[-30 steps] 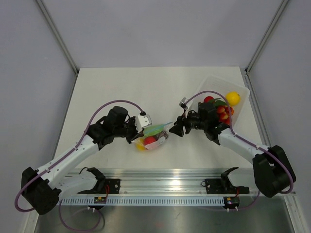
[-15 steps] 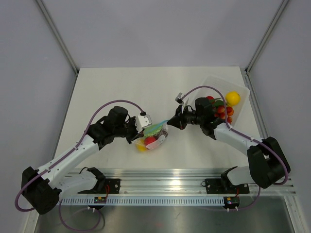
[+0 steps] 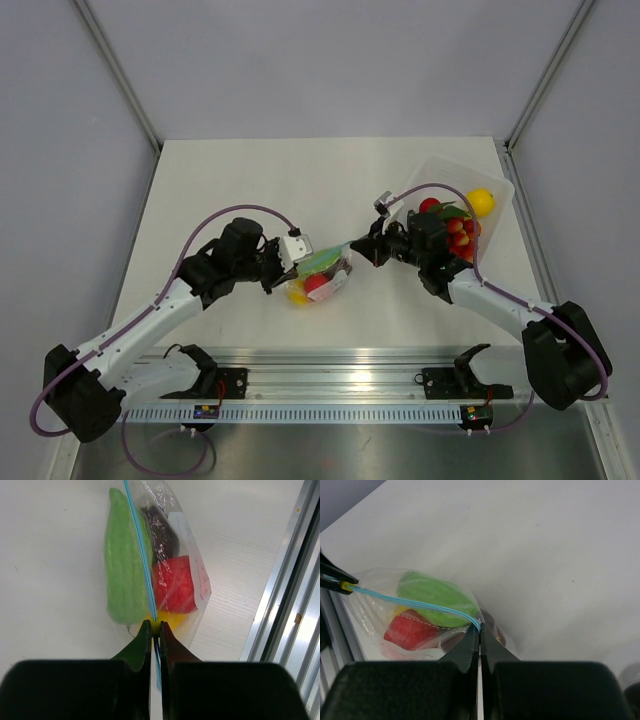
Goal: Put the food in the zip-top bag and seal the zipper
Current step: Zip the zipper food storage bag at the center of the board.
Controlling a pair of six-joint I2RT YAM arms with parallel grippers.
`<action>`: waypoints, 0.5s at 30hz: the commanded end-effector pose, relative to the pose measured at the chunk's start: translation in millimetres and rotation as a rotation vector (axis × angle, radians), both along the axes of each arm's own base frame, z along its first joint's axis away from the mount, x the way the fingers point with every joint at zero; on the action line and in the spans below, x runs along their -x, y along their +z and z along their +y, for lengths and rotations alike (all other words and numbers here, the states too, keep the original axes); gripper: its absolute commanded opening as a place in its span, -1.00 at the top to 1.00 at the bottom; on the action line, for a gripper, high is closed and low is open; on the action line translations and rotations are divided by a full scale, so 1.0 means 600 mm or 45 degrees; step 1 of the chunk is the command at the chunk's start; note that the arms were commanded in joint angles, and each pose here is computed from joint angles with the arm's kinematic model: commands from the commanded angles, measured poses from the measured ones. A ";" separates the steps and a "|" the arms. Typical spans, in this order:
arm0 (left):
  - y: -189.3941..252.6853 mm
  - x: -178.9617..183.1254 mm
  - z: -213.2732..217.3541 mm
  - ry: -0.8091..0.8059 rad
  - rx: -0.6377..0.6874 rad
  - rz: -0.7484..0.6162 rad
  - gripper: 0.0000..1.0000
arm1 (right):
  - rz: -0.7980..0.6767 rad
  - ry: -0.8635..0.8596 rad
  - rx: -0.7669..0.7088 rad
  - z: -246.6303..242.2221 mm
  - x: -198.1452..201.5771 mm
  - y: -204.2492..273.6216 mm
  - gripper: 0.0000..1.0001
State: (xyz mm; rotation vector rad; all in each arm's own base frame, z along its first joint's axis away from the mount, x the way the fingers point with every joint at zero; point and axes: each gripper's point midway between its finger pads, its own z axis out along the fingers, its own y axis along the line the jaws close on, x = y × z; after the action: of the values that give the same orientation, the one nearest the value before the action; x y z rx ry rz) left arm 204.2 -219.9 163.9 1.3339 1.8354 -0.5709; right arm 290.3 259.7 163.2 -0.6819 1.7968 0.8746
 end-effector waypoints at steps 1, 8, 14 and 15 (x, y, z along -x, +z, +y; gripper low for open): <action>0.018 0.000 0.003 -0.011 0.023 -0.046 1.00 | -0.174 -0.290 -0.055 -0.043 -0.052 0.052 1.00; 0.013 0.001 0.008 -0.002 0.011 -0.039 1.00 | -0.185 -0.439 -0.059 -0.073 -0.064 0.055 1.00; 0.010 -0.003 0.024 0.048 -0.005 -0.062 1.00 | -0.175 -0.464 -0.070 -0.076 -0.066 0.050 1.00; 0.010 -0.006 0.028 0.067 0.003 -0.064 1.00 | -0.172 -0.465 -0.073 -0.076 -0.066 0.049 1.00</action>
State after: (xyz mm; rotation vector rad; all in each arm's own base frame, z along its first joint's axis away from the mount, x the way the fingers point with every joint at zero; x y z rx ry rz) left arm 207.7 -214.9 168.8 1.3125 1.8199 -0.5454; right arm 310.7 228.4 167.6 -0.4526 1.7918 0.6933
